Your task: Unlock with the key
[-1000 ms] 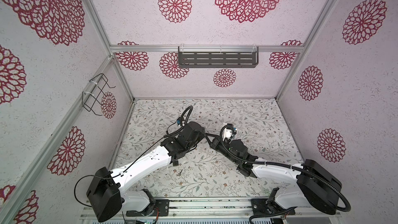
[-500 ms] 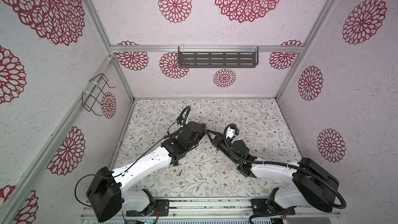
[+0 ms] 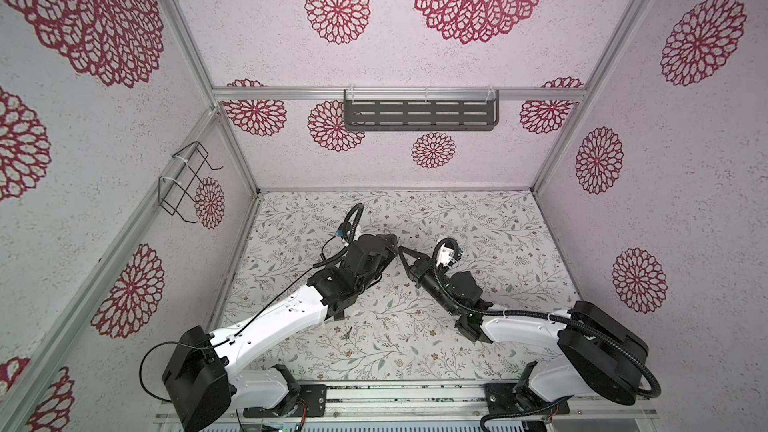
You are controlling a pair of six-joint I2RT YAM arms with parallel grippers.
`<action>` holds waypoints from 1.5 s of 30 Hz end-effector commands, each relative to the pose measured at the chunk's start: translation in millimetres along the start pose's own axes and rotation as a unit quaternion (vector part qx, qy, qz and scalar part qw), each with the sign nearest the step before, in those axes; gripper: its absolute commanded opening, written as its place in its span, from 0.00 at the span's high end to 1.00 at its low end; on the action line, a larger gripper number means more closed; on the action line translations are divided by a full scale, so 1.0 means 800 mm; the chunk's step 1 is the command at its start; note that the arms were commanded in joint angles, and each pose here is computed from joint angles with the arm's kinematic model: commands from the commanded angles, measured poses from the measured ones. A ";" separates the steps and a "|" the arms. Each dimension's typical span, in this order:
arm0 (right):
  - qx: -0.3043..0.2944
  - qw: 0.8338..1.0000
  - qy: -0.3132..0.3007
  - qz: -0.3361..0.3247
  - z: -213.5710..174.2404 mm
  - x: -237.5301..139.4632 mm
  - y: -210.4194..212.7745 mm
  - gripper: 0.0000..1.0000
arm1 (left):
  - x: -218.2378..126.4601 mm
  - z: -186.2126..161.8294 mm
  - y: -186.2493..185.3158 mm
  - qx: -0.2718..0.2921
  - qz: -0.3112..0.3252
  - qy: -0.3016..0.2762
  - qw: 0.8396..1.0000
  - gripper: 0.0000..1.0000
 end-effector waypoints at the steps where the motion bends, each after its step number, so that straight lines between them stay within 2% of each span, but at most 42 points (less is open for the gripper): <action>1: -0.030 0.996 0.025 0.076 -0.014 -0.001 0.058 1.00 | -0.014 -0.037 -0.023 0.022 -0.030 0.072 0.997 1.00; 4: -0.062 0.997 0.019 0.050 -0.014 -0.002 0.049 0.86 | -0.018 -0.030 -0.024 0.042 -0.022 0.063 0.997 1.00; 10: -0.088 0.996 0.014 0.029 -0.013 -0.012 0.041 0.69 | -0.029 0.001 -0.011 0.105 0.032 0.021 0.994 1.00; 17: -0.159 0.987 0.029 -0.017 -0.009 -0.026 0.048 0.49 | -0.044 0.015 -0.003 0.217 0.031 0.015 0.976 1.00; 20: -0.191 0.980 0.039 -0.049 -0.006 -0.030 0.049 0.45 | -0.047 0.016 0.005 0.283 0.039 0.022 0.958 1.00; 25: -0.247 0.960 0.068 -0.114 0.000 -0.039 0.045 0.38 | -0.053 0.020 0.030 0.403 0.068 0.020 0.912 1.00; 31: -0.290 0.936 0.117 -0.163 0.005 -0.045 0.037 0.34 | -0.056 0.000 0.042 0.506 0.017 0.036 0.862 1.00; 41: -0.335 0.906 0.180 -0.186 0.000 -0.031 0.045 0.28 | -0.060 -0.036 0.039 0.567 -0.113 0.025 0.815 1.00; 45: -0.358 0.888 0.199 -0.210 -0.001 -0.020 0.044 0.26 | -0.063 -0.042 0.040 0.581 -0.132 0.013 0.803 1.00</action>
Point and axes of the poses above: each gripper's point midway between its finger pads, its own x axis out along the fingers, its own y axis along the line the jaws close on, z = x × y, the point moved 4 cm from there along -x, back along the fingers, and after that the axes turned 6 degrees about x, right-handed, at the moved point
